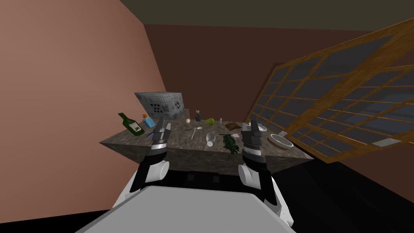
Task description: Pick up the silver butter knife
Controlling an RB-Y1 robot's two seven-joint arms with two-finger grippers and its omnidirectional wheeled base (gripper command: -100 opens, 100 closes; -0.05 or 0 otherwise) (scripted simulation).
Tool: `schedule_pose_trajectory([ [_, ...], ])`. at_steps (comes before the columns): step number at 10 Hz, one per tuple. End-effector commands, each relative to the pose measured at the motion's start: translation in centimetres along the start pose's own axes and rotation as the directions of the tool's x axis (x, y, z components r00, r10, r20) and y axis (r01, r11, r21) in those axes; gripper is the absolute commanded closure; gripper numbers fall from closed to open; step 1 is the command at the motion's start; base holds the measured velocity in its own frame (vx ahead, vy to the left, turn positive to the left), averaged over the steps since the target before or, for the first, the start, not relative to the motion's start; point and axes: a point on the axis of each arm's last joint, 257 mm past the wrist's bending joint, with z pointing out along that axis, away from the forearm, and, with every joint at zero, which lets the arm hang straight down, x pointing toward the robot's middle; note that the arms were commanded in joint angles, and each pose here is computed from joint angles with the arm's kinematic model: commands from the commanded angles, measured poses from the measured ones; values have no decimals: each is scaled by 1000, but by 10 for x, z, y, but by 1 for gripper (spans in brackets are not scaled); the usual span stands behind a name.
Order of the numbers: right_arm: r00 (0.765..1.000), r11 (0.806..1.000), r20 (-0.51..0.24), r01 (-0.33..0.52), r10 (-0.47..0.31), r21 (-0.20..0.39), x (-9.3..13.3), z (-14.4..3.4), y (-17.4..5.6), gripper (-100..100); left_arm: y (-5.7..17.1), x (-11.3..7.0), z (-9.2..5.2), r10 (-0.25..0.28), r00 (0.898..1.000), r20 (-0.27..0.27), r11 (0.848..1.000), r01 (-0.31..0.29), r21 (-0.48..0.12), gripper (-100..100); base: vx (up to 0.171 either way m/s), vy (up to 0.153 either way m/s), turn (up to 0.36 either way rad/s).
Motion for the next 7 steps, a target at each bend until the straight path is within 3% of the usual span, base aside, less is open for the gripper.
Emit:
schedule_pose_trajectory([
  [1,1000,1000,0,0,0,0,0,0,0,0,4,1,0,-3,1000,-24,1000,3,-13,-100,-14,27,-138],
  [3,1000,1000,0,0,0,0,0,0,0,0,14,2,-1,-19,998,-61,999,16,-46,-100,-33,70,-191],
  [7,1000,1000,0,0,0,0,0,0,0,0,47,0,-7,-98,988,-123,982,76,-171,-100,-79,137,-387],
])
